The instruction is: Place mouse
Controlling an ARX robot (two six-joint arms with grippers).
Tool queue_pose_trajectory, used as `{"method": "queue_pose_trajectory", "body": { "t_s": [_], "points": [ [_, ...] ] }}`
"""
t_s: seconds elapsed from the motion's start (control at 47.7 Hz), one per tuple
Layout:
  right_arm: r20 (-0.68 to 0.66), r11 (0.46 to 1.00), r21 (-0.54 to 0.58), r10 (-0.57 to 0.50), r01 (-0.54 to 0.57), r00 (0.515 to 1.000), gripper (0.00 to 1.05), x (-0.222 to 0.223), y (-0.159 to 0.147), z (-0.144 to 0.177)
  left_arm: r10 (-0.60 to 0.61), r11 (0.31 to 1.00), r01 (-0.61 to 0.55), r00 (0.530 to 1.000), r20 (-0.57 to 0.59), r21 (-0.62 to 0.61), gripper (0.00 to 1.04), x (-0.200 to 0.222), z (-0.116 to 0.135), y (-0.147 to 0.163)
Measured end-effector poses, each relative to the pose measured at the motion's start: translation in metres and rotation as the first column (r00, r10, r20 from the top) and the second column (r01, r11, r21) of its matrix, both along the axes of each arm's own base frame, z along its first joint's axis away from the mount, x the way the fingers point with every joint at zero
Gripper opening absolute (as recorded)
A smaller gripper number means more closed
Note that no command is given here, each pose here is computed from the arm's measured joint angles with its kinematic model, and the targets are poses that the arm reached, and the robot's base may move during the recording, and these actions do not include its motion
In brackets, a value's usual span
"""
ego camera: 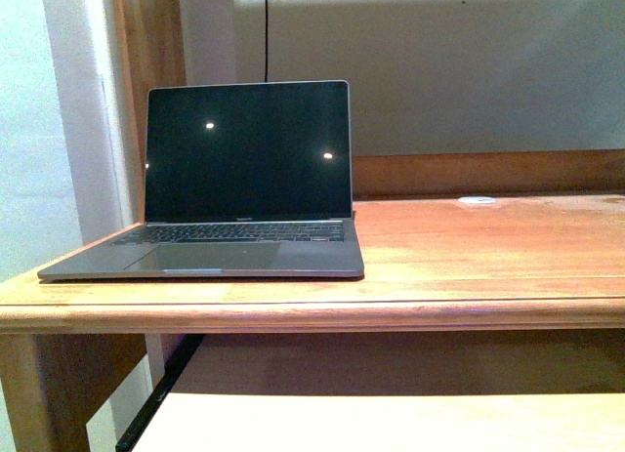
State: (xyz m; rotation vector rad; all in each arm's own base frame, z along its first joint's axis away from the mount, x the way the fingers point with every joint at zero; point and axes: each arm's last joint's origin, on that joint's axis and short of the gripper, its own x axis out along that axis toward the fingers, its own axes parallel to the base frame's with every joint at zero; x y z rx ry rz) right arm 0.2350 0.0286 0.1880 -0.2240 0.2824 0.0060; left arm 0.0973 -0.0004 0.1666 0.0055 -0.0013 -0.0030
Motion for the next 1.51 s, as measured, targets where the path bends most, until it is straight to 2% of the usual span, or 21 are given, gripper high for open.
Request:
{"method": "queue_pose_trajectory", "body": {
  "t_s": [0.293, 0.65, 0.817, 0.88, 0.964, 1.215, 1.509],
  "points": [
    [-0.030, 1.000, -0.013, 0.007, -0.007, 1.000, 0.97, -0.003, -0.009, 0.000, 0.000, 1.000, 0.000, 1.000, 0.000, 0.000, 0.03, 0.000, 0.000, 0.000],
    [-0.109, 1.000, -0.011, -0.005, 0.004, 0.994, 0.97, 0.010, -0.011, -0.017, 0.000, 1.000, 0.000, 1.000, 0.000, -0.001, 0.68, 0.000, 0.000, 0.000],
    [-0.112, 1.000, -0.011, -0.014, 0.012, 0.994, 0.97, 0.016, -0.011, -0.019, 0.000, 1.000, 0.000, 1.000, 0.000, -0.001, 0.88, 0.000, 0.000, 0.000],
    [-0.109, 1.000, -0.011, -0.018, 0.017, 0.994, 0.97, 0.019, -0.012, -0.019, 0.000, 1.000, 0.000, 1.000, 0.000, 0.000, 0.98, 0.000, 0.000, 0.000],
    [-0.108, 1.000, -0.012, -0.026, 0.025, 0.994, 0.96, 0.021, -0.012, -0.020, 0.000, 1.000, 0.000, 1.000, 0.000, 0.000, 0.97, 0.000, 0.000, 0.000],
    [-0.108, 0.999, -0.014, -0.032, 0.030, 0.994, 0.61, 0.021, -0.014, -0.020, 0.000, 1.000, 0.000, 1.000, 0.000, 0.000, 0.97, 0.000, 0.000, 0.000],
    [-0.108, 0.999, 0.011, -0.039, 0.041, 0.993, 0.58, 0.013, -0.024, -0.007, 0.000, 1.000, 0.000, 1.000, 0.000, 0.000, 0.97, 0.000, 0.000, 0.000]
  ]
}}
